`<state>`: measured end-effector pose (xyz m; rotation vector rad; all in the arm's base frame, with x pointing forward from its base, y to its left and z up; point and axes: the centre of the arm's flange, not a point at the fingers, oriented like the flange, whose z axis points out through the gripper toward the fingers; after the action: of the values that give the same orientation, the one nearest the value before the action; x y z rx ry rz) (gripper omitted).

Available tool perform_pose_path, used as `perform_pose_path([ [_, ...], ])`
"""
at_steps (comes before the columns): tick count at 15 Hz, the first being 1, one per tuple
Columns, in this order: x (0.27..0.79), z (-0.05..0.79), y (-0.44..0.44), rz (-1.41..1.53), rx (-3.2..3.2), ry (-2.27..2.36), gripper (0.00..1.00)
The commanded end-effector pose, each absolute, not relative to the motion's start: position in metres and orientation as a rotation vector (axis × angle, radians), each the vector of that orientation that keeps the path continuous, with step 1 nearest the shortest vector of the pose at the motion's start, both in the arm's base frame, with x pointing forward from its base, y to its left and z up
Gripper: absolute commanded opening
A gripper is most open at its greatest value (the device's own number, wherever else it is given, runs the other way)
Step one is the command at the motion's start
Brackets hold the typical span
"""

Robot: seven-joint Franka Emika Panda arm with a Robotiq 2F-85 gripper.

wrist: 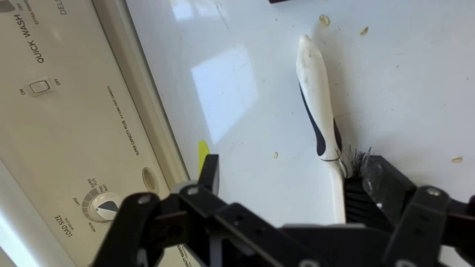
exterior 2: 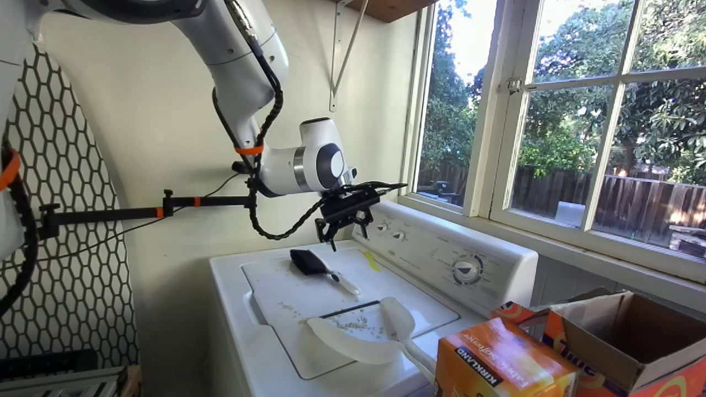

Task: Use the small broom to sweep the objects on the dustpan

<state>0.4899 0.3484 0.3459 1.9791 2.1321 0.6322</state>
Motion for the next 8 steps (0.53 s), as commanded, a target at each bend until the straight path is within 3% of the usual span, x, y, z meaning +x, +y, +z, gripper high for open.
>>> perform_pose_path([
  [1, 0.473, 0.366, 0.345, 0.641, 2.08, 2.055, 1.0],
  [8, 0.477, 0.387, 0.354, 0.756, 2.167, 1.942, 1.0],
])
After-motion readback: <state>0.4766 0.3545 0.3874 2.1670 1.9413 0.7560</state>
